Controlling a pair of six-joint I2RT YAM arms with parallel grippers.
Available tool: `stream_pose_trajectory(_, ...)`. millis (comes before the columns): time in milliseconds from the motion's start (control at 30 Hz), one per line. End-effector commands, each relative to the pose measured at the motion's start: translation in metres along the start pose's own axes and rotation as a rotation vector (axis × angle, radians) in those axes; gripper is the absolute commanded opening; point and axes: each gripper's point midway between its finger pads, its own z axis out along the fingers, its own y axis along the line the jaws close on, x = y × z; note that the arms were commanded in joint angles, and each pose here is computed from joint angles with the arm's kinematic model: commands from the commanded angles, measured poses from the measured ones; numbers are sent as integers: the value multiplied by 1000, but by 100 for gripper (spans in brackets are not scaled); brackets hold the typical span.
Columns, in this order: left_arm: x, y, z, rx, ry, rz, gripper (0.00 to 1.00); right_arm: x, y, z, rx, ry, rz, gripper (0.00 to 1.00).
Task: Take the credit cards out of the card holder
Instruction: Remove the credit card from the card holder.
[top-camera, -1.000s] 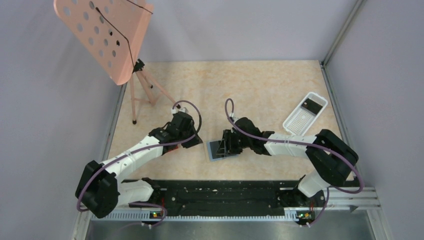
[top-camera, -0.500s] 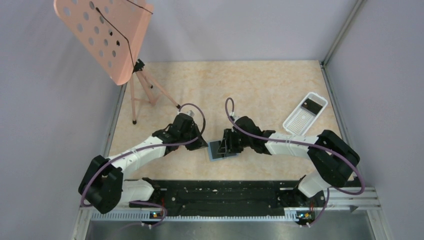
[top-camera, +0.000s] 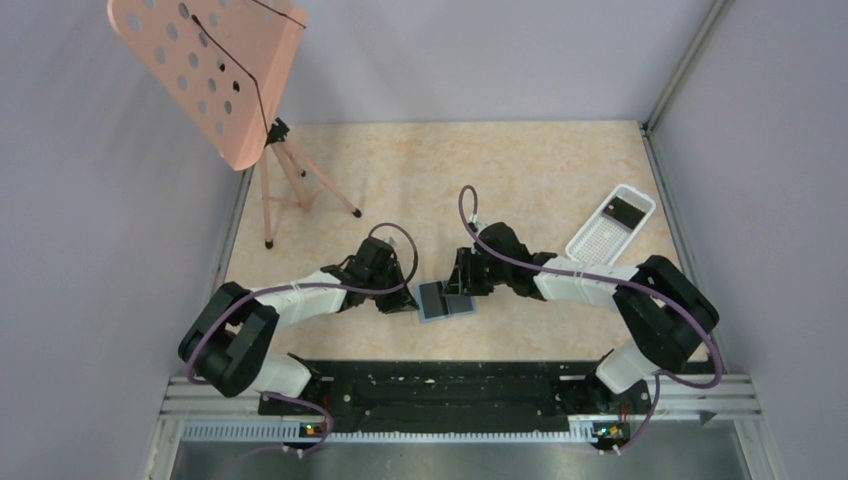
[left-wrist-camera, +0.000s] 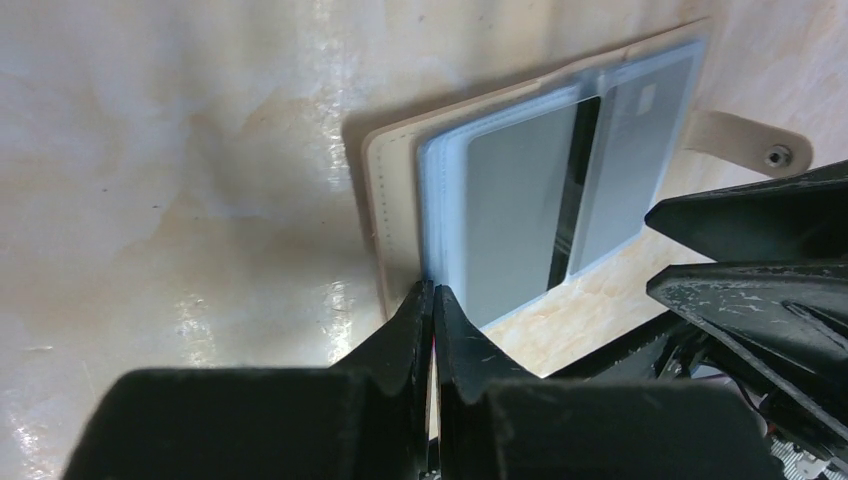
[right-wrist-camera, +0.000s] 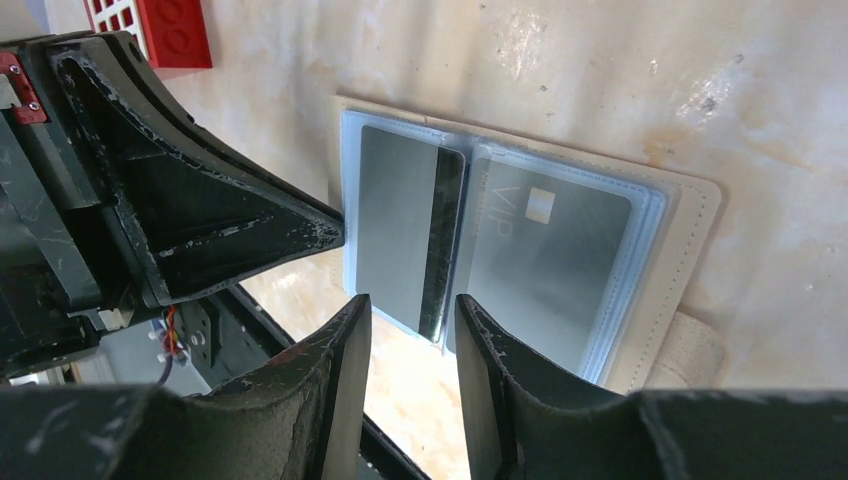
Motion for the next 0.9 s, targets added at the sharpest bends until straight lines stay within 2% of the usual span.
stream_pose_trajectory(0, 3, 8, 7, -2, -9, 3, 6, -12, 11, 8, -44, -8, -35, 37)
stream_pose_trajectory(867, 12, 20, 12, -35, 18, -15, 5, 2, -6, 25, -8, 51, -19, 36)
